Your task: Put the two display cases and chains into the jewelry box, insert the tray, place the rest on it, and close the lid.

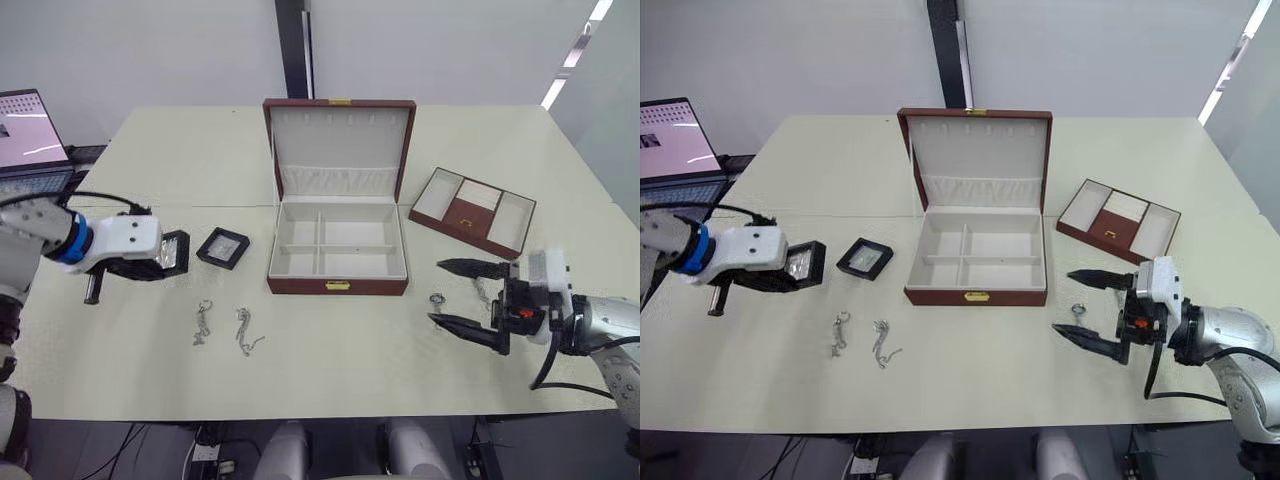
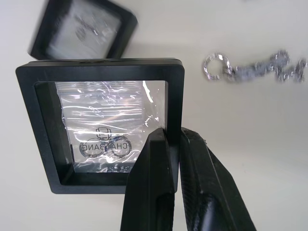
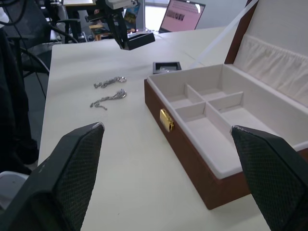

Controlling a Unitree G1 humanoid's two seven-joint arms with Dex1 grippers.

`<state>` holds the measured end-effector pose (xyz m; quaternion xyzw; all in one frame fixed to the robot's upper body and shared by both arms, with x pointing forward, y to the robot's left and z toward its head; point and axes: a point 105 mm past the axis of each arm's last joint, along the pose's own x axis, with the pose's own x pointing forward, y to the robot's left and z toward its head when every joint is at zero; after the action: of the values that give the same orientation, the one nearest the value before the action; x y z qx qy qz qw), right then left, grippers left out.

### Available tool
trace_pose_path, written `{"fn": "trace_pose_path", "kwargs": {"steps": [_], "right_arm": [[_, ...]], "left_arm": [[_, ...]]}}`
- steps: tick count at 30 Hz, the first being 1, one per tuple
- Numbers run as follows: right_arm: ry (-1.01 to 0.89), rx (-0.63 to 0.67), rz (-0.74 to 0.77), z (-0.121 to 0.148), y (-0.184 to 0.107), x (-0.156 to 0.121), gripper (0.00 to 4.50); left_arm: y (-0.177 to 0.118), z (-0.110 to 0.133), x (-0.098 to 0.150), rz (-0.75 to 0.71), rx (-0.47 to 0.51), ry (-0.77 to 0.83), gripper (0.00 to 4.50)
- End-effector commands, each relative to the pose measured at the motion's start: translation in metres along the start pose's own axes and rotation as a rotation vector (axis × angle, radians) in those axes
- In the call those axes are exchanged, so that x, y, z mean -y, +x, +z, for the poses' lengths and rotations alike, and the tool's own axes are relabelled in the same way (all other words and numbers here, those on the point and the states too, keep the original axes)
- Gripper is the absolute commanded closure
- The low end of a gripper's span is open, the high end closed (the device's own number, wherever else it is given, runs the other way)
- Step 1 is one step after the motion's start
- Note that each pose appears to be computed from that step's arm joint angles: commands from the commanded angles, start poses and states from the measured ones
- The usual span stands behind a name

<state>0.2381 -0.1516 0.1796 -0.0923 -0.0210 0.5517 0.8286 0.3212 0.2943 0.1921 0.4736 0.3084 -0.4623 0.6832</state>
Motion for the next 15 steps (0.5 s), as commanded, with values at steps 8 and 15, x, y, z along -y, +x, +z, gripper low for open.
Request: {"fn": "trace_pose_path", "kwargs": {"steps": [8, 15], "right_arm": [[0.022, -0.011, -0.128, 0.013, -0.001, 0.001, 0.0], [0.059, -0.041, -0.23, 0.006, -0.002, 0.004, 0.0]], "left_arm": [[0.001, 0.092, -0.029, -0.037, 0.164, 0.09, 4.48], [0.01, 0.147, -0.036, -0.108, 0.272, 0.135, 4.48]]}}
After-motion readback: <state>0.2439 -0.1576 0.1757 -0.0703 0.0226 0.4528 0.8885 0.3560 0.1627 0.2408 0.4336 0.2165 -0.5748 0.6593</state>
